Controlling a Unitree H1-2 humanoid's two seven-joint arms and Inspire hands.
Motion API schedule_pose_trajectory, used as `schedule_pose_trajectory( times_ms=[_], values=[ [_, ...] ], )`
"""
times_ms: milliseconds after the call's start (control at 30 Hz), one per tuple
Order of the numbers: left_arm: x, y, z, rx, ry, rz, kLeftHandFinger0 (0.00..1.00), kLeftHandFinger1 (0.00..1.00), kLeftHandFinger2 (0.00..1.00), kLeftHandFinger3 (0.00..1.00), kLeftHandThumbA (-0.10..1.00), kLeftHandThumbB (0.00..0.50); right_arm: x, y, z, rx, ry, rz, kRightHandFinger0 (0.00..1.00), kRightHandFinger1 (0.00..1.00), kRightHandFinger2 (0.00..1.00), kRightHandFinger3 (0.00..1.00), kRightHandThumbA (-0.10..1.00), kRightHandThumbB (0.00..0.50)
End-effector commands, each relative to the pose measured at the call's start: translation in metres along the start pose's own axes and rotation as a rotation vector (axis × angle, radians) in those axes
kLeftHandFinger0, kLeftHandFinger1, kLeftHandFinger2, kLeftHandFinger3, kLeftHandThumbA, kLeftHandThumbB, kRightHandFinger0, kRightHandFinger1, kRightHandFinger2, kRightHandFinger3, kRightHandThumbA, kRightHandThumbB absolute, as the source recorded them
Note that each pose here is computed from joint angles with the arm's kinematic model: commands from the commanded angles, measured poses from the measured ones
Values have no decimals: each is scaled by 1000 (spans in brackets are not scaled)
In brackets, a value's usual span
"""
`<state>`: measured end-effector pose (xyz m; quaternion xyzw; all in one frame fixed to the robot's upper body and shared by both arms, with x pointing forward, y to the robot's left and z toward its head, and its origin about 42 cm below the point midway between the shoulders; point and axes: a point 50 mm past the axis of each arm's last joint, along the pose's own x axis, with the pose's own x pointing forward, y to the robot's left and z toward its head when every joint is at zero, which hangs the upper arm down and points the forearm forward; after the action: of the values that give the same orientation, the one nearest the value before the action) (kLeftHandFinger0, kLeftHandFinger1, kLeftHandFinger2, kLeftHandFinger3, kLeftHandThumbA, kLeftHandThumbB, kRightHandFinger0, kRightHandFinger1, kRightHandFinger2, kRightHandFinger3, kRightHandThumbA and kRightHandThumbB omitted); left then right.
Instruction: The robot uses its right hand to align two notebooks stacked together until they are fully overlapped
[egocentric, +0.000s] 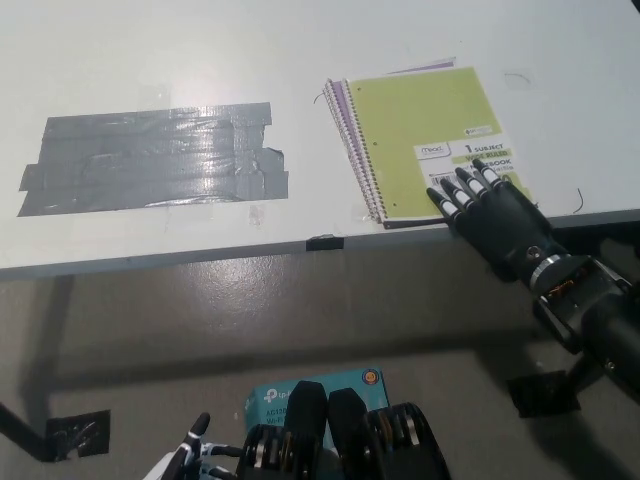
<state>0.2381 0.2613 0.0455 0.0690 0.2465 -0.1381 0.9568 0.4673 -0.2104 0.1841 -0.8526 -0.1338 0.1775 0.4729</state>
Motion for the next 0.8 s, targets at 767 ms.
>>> schedule_pose_trajectory(
  times_ms=[767],
  values=[
    [-6,0,-1,29,-14,-11,156,596,525,626,1000,500,9,-16,-6,1,59,58,1000,1000,1000,1000,1000,354]
  ],
)
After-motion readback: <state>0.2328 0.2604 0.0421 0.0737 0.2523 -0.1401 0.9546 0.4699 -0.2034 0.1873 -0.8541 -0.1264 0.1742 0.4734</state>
